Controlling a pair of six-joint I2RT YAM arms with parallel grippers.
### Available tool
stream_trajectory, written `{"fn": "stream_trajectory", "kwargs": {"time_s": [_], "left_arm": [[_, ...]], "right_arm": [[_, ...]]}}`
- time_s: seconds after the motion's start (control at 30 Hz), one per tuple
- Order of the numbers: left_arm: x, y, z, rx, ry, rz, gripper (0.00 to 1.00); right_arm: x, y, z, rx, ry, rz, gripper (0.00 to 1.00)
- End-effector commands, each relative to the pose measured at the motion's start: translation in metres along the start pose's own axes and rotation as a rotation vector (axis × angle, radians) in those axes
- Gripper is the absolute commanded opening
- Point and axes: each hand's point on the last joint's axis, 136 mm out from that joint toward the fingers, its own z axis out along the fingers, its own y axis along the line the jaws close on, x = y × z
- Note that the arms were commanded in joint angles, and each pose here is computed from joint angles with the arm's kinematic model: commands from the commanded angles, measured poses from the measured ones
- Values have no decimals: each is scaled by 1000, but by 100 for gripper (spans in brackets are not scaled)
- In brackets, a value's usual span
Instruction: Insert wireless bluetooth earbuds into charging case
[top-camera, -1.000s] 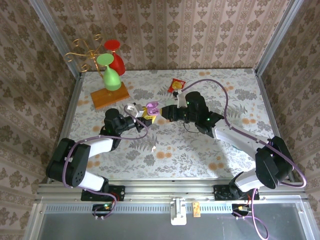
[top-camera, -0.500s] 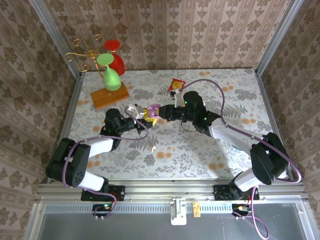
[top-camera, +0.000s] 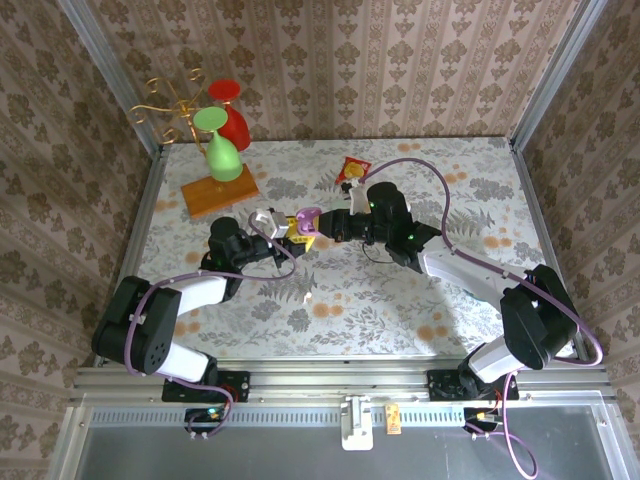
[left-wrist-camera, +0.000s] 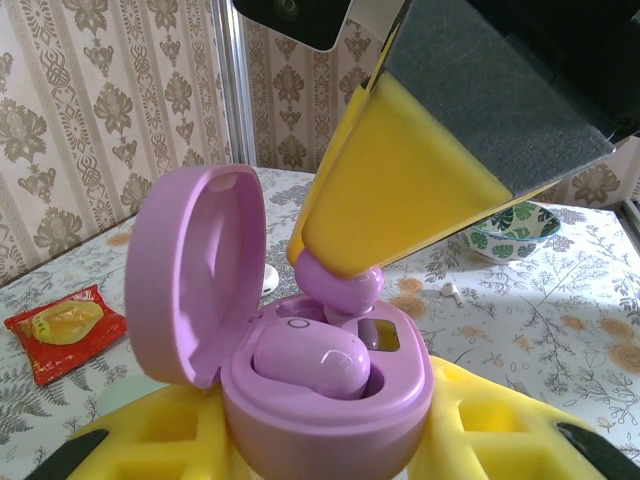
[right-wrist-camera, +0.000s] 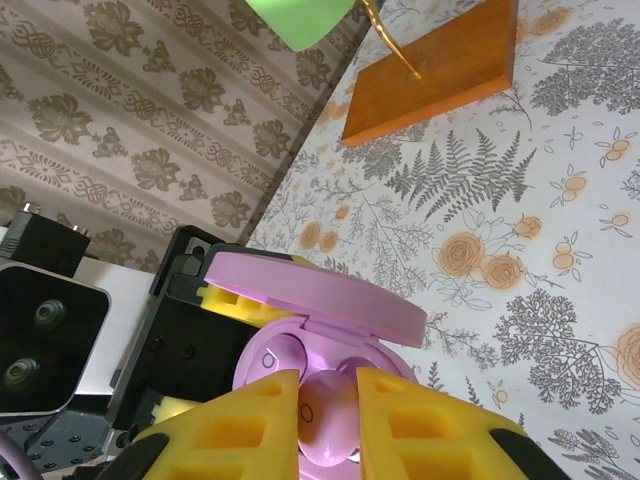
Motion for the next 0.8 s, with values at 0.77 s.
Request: {"fn": "stream_trajectory", "kwargs": {"time_s": [0.77], "left_arm": [[-23, 6, -6, -3, -89, 36, 22]], "right_arm": [[-19, -15, -40, 131, -136, -46, 51]]}}
